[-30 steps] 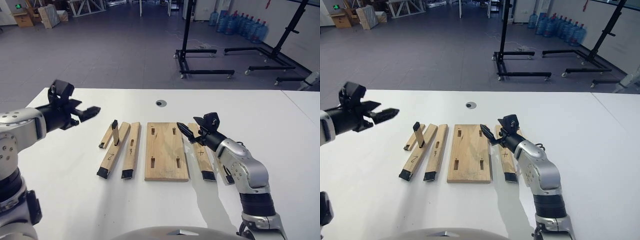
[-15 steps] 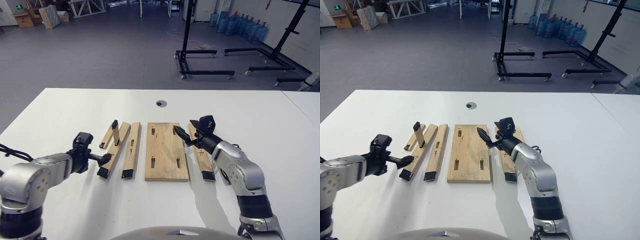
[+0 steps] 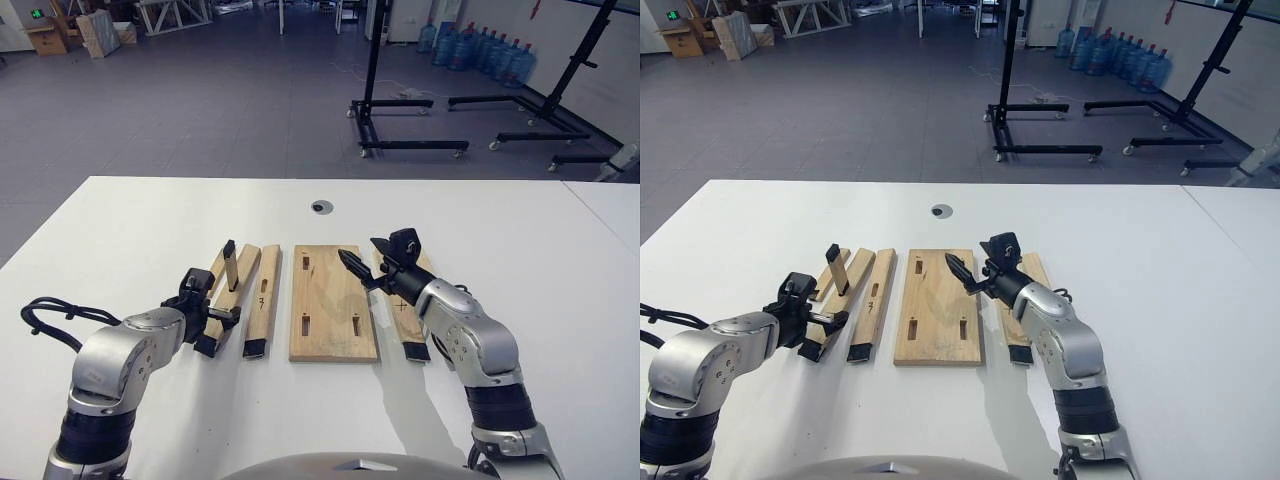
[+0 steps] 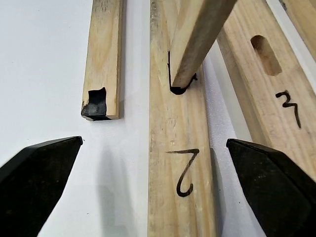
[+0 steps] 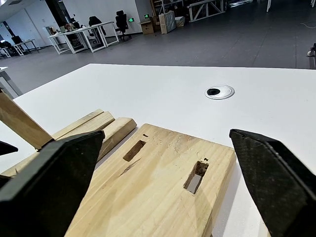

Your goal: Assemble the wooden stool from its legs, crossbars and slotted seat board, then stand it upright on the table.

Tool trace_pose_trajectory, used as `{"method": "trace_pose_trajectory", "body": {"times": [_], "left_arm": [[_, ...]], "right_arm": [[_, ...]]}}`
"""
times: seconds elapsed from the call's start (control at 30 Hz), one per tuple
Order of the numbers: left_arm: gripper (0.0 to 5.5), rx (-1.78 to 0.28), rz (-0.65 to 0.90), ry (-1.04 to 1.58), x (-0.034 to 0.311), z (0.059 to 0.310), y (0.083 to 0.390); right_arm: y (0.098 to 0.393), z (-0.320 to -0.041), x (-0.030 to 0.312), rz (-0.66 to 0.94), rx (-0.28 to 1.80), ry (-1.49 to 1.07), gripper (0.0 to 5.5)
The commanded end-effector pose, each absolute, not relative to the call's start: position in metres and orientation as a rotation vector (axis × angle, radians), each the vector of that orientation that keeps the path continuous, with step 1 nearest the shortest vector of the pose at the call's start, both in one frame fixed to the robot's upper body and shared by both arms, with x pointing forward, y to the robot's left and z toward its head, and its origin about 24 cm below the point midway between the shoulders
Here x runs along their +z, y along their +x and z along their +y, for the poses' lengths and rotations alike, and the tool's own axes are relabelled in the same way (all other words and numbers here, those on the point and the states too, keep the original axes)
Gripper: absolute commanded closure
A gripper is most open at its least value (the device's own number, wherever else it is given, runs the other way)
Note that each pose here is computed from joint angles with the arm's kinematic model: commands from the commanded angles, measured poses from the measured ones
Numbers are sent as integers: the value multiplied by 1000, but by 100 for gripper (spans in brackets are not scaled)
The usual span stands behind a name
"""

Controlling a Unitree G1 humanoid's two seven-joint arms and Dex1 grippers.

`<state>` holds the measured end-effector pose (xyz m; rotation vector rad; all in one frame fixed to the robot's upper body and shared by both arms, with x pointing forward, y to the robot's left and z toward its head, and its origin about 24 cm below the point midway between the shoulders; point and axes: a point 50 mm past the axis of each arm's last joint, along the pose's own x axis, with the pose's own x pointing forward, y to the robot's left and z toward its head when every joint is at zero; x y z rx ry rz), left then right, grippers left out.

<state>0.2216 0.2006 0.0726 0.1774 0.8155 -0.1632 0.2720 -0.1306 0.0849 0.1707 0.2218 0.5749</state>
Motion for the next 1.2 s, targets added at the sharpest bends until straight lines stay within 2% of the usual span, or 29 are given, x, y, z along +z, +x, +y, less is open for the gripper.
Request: {"method": "trace_pose_trajectory", "body": {"times": [0.03, 0.07, 0.57, 0.83, 1.07, 1.2], "left_arm": [[14, -160, 817, 190, 66, 198, 223], [14, -159, 817, 191, 65, 197, 223], [219, -147, 876, 166, 44, 200, 209], [345, -153, 886, 143, 33, 197, 206], [347, -141, 858, 159, 35, 199, 212], [347, -101, 726, 198, 71, 212, 233]], "right_arm": [[274, -132, 86, 213, 565, 165, 84], [274, -131, 86, 213, 566, 165, 84], [276, -129, 88, 211, 576, 165, 84], [277, -129, 88, 214, 585, 160, 84], [279, -129, 88, 211, 586, 159, 84], [281, -130, 88, 206, 581, 162, 84]]}}
